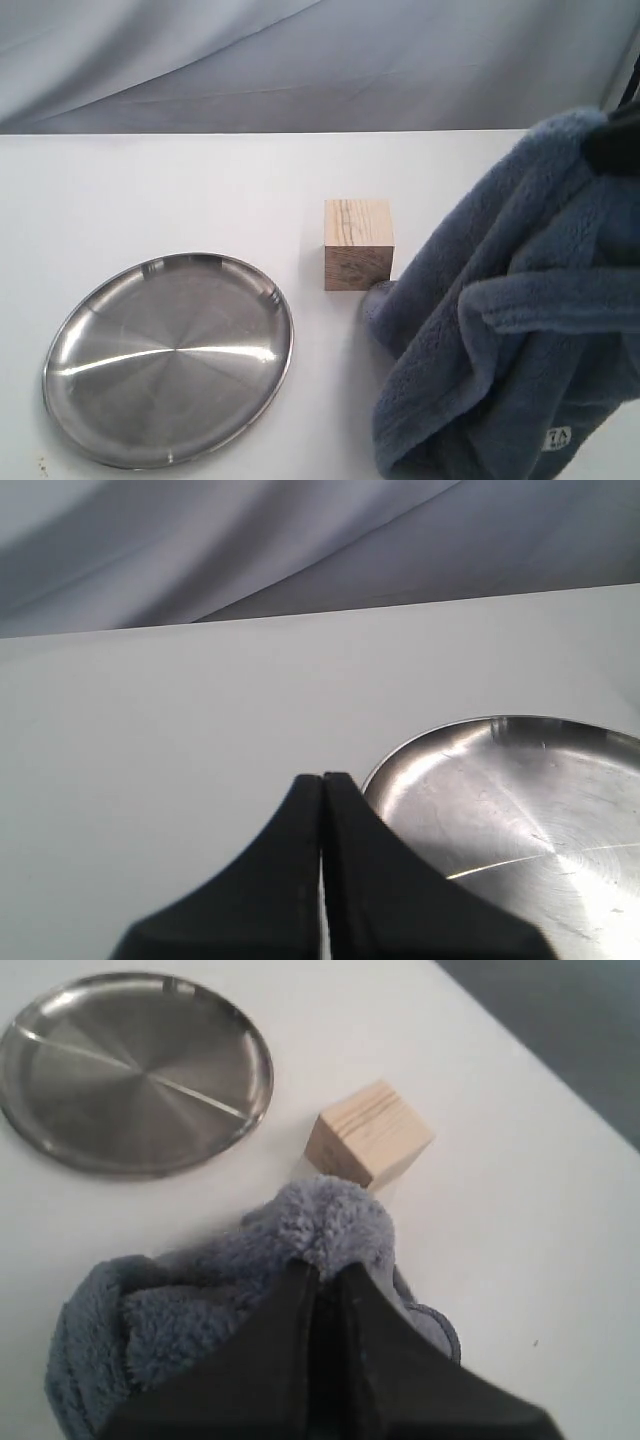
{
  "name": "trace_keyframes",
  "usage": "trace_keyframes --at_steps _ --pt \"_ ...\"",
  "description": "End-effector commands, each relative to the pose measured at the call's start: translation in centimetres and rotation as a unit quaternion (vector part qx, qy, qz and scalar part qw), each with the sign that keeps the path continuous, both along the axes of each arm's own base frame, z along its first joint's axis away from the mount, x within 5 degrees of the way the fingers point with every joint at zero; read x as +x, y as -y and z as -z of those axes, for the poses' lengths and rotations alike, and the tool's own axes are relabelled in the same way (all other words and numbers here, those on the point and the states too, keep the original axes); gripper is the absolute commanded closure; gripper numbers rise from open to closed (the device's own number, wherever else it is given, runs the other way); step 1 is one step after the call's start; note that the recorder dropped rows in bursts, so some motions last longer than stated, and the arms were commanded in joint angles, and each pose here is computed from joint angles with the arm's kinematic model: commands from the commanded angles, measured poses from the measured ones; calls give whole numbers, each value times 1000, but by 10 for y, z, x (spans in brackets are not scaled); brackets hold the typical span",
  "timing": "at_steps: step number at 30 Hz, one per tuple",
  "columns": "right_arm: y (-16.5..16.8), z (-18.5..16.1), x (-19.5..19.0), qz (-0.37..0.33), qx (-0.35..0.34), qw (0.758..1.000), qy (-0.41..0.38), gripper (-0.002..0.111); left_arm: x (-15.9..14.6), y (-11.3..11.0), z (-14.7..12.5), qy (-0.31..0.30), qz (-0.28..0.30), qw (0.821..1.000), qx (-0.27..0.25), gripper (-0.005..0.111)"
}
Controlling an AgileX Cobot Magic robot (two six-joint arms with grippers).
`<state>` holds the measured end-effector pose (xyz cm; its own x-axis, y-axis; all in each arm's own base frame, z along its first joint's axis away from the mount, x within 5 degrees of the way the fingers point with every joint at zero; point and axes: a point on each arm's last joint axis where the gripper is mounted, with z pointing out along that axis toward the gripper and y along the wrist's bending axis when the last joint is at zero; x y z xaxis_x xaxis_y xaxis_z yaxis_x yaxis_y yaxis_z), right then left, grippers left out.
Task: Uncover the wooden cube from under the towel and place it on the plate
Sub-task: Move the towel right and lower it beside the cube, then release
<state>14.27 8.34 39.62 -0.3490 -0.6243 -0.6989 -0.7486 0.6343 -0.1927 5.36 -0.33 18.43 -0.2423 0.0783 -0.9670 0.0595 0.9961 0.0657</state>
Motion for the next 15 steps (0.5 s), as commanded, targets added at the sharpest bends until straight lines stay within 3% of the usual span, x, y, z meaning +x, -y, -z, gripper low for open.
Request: trace_keyframes --at_steps 1,4,8,11,15 --pt "1 44 2 8 -29 998 -55 108 0 0 0 6 -1 1000 -2 105" --pt "0 69 2 11 -28 996 -78 108 0 0 0 6 -1 1000 -2 105" --pt "-3 96 15 34 -10 998 -46 108 0 0 0 6 -1 1000 -2 105" --pt "-13 118 28 51 15 995 -88 108 0 0 0 6 -1 1000 -2 105" --pt "-21 149 42 54 -14 984 -167 108 0 0 0 6 -1 1000 -2 105"
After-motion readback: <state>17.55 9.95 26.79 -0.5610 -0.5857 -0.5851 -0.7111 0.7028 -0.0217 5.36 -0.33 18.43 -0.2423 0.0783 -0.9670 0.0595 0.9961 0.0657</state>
